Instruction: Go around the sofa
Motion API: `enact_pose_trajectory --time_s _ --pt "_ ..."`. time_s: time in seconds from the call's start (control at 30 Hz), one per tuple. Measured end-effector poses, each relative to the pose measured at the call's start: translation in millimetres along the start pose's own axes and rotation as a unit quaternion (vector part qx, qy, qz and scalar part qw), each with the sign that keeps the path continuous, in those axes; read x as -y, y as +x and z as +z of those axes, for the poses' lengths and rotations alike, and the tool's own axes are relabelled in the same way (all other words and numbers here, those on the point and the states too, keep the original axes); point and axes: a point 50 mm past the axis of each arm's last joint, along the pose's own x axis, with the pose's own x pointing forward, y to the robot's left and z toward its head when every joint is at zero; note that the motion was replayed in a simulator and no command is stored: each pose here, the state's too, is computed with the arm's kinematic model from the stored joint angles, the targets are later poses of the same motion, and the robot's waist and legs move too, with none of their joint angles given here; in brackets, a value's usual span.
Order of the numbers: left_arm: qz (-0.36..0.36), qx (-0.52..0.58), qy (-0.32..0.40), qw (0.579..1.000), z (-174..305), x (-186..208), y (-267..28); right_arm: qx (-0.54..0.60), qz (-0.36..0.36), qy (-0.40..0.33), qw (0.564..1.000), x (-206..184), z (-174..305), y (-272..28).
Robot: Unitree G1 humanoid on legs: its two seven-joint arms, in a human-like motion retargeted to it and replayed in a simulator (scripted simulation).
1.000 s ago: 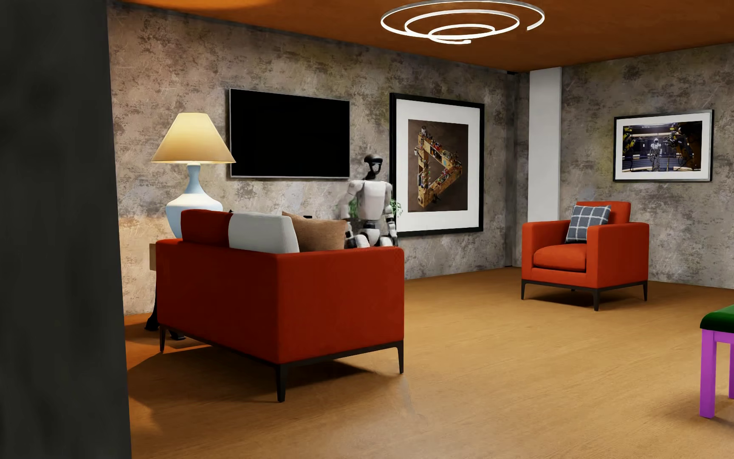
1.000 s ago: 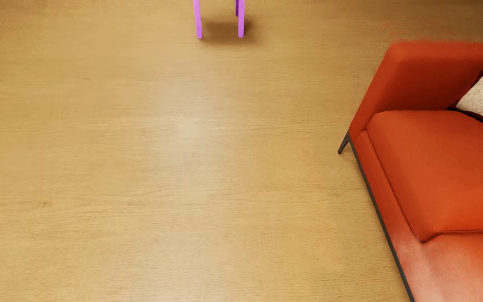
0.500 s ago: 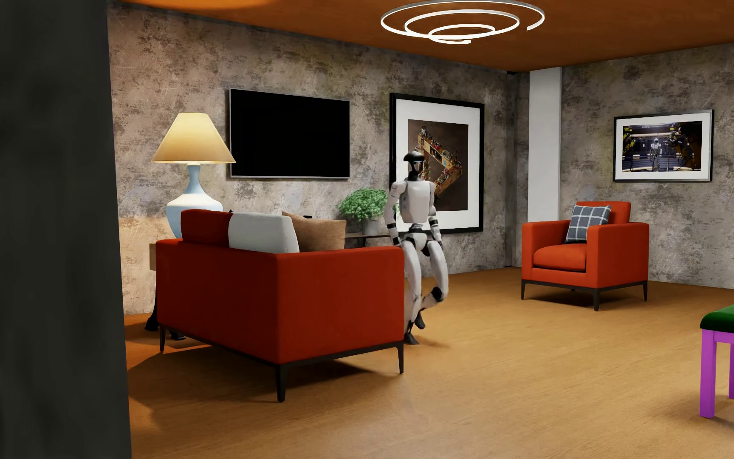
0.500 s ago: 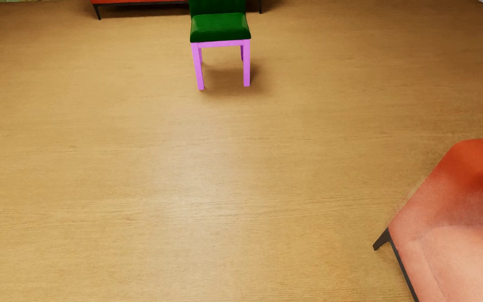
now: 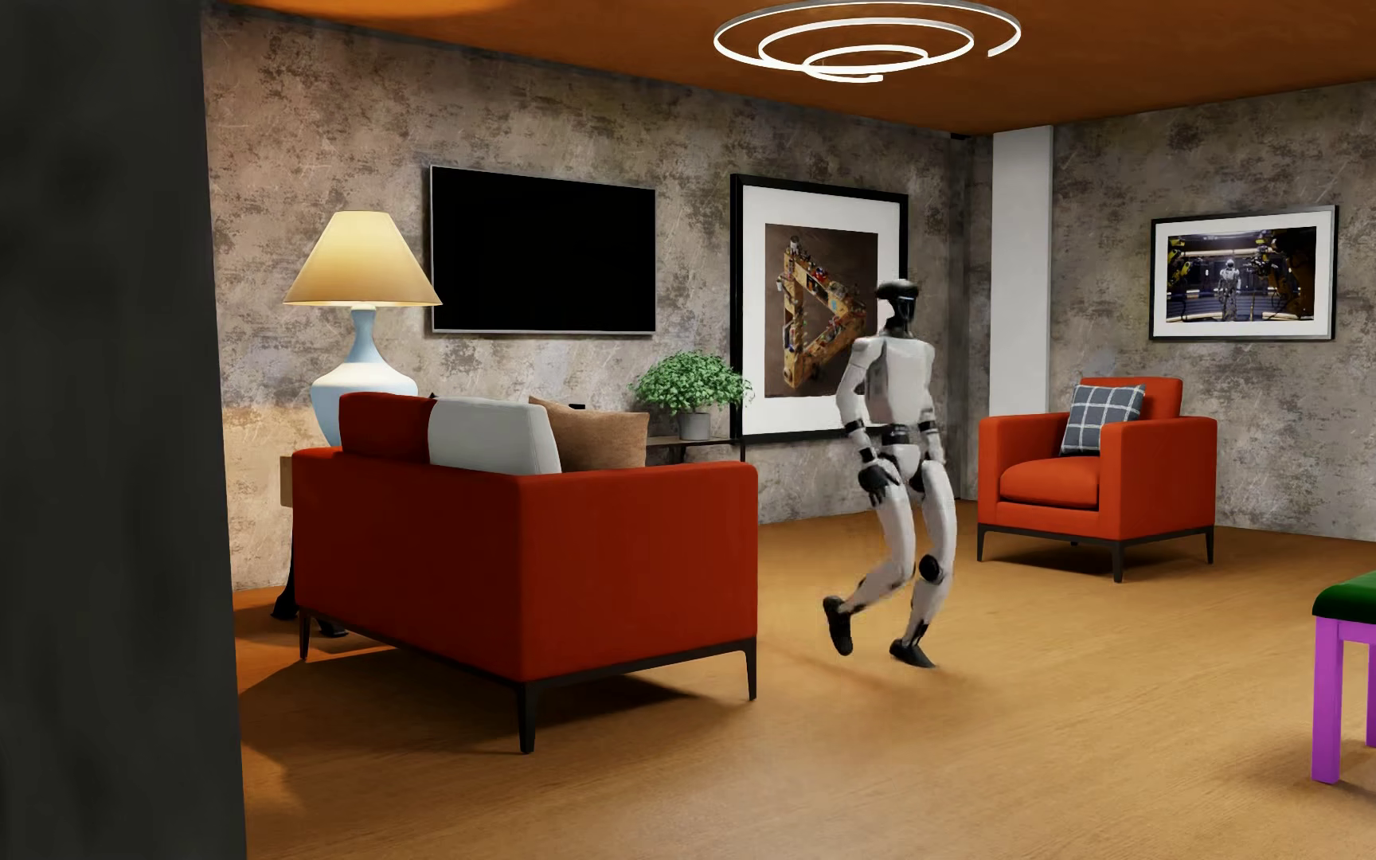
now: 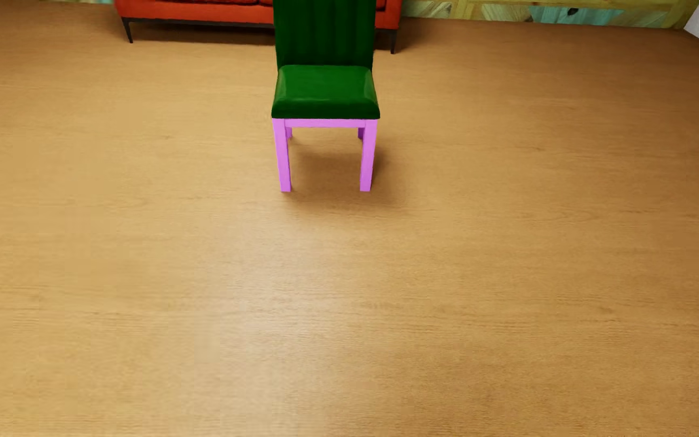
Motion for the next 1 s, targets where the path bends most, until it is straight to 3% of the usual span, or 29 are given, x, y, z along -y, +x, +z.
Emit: enact_pose_trajectory --time_s 0.17,0.27,0.33,0.63,0.73,0.87,1.0 --pt "0.063 0.104 -0.016 0.992 52.3 -44.7 -3.3 -0.109 0.049 -0.003 0.993 -36.4 -61.2 -19.0" --pt "0.088 0.081 -0.057 0.991 37.3 -55.1 -4.7 -0.144 0.069 -0.015 0.987 -48.2 -82.4 -30.7" --pt "0.068 0.032 -0.074 0.994 11.6 -35.7 -2.9 -0.167 0.069 -0.014 0.983 -48.4 -94.5 -36.8" --pt "0.023 -0.088 -0.068 0.993 -66.0 3.3 -25.5 -0.002 -0.058 0.017 0.998 37.8 -8.1 -8.8" --pt "0.017 -0.102 -0.055 0.993 -70.2 4.1 -25.1 0.020 -0.077 0.045 0.996 46.0 5.9 -4.8" --pt "0.064 -0.066 -0.055 0.994 -47.0 -34.1 -17.1 0.039 -0.014 0.012 0.999 7.3 20.1 1.8" --pt "0.068 0.002 -0.055 0.996 -14.2 -37.6 -12.9 -0.053 0.035 0.013 0.998 -30.2 -33.5 -11.4"
